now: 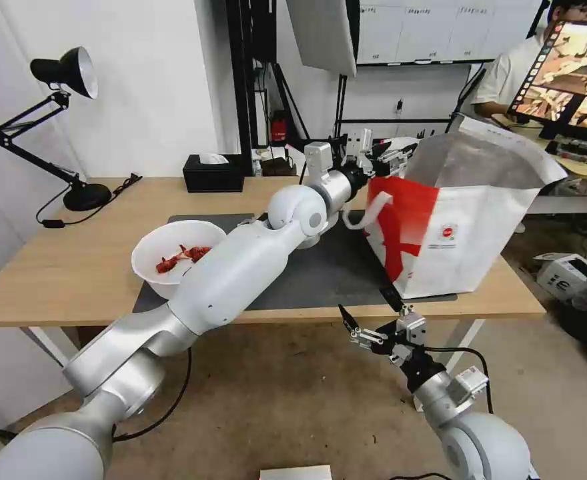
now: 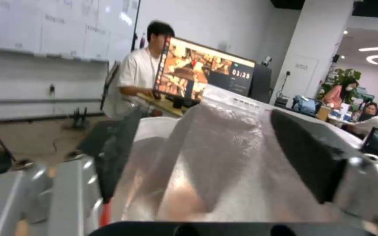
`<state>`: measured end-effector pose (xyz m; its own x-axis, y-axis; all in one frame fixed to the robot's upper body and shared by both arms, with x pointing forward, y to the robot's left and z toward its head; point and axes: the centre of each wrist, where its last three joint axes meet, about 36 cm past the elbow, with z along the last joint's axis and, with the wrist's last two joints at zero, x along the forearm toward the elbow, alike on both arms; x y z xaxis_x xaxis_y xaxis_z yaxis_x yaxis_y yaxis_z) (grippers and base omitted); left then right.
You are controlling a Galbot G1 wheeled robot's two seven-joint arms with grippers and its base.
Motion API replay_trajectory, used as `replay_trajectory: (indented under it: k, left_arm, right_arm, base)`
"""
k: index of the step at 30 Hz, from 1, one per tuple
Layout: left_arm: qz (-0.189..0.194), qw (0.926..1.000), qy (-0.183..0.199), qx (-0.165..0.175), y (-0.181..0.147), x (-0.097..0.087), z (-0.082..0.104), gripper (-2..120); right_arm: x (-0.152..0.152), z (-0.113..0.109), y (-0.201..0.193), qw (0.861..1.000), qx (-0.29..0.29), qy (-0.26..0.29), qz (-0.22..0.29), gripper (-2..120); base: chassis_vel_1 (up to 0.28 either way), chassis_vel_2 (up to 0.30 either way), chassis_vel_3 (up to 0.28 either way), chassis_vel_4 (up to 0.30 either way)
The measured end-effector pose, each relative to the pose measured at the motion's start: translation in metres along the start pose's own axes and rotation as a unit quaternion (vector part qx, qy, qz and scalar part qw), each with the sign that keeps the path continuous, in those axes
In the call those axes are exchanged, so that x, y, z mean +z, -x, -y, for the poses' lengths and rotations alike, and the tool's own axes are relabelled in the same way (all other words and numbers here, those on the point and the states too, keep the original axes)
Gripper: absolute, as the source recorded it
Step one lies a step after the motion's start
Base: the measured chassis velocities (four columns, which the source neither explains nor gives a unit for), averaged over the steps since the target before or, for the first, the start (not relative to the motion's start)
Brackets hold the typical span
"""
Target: Pick up the trash from the table and place it into the takeout bag.
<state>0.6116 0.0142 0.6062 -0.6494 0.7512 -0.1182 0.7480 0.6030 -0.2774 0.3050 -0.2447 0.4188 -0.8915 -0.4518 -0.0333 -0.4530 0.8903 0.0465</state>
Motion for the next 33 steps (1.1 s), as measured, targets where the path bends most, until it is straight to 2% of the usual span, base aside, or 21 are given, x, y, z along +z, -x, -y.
replay_trajectory:
  k: [1,2,5,10,13,16,17,18,21,22,25,31,33]
  left_arm:
    - [0.003,1.0000,0.003,0.001,0.000,-0.001,-0.001,88]
    - [0.003,1.0000,0.003,0.001,0.000,-0.001,-0.001,88]
    - [0.017,0.9996,0.021,0.005,-0.001,-0.002,-0.006,99]
    - [0.024,0.9990,0.035,0.010,-0.003,-0.002,-0.011,99]
    - [0.043,0.9959,0.076,0.023,-0.009,-0.006,-0.023,100]
    - [0.058,0.9922,0.108,0.021,-0.015,-0.010,-0.032,100]
    - [0.069,0.9886,0.133,0.017,-0.020,-0.012,-0.038,100]
    - [0.069,0.9886,0.133,0.017,-0.020,-0.012,-0.038,100]
    - [0.091,0.9782,0.187,-0.002,-0.039,-0.012,-0.056,100]
    - [0.091,0.9782,0.187,-0.002,-0.039,-0.012,-0.056,100]
    - [0.105,0.9709,0.214,-0.024,-0.064,-0.010,-0.071,100]
    - [0.120,0.9674,0.218,-0.045,-0.092,-0.014,-0.085,100]
    - [0.130,0.9654,0.217,-0.063,-0.116,-0.014,-0.094,100]
  right_arm:
    - [0.000,0.000,0.000,1.000,0.000,0.000,0.000,100]
    - [0.000,0.000,0.000,1.000,0.000,0.000,0.000,100]
    - [-0.001,0.000,0.000,1.000,0.000,-0.001,0.001,100]
    - [-0.001,0.001,0.000,1.000,0.000,-0.001,0.001,100]
    - [-0.002,0.002,0.000,1.000,0.001,-0.003,0.002,100]
    - [-0.003,0.003,0.001,1.000,0.001,-0.004,0.004,100]
    - [-0.003,0.004,0.002,1.000,0.001,-0.006,0.005,100]
    - [-0.003,0.004,0.002,1.000,0.001,-0.006,0.005,100]
    - [-0.004,0.007,0.003,1.000,0.004,-0.008,0.005,100]
    - [-0.004,0.007,0.003,1.000,0.004,-0.008,0.005,100]
    - [-0.002,0.010,0.005,1.000,0.006,-0.010,0.005,100]
    - [-0.001,0.010,0.007,1.000,0.006,-0.009,0.006,100]
    - [-0.001,0.010,0.008,1.000,0.006,-0.008,0.007,100]
  base:
    - [0.000,0.000,0.000,0.000]
    - [0.000,0.000,0.000,0.000]
    - [0.000,0.000,0.000,0.000]
    - [0.000,0.000,0.000,0.000]
    - [0.000,0.000,0.000,0.000]
    - [0.000,0.000,0.000,0.000]
    - [0.000,0.000,0.000,0.000]
    - [0.000,0.000,0.000,0.000]
    - [0.000,0.000,0.000,0.000]
    - [0.000,0.000,0.000,0.000]
    - [0.000,0.000,0.000,0.000]
    - [0.000,0.000,0.000,0.000]
    - [0.000,0.000,0.000,0.000]
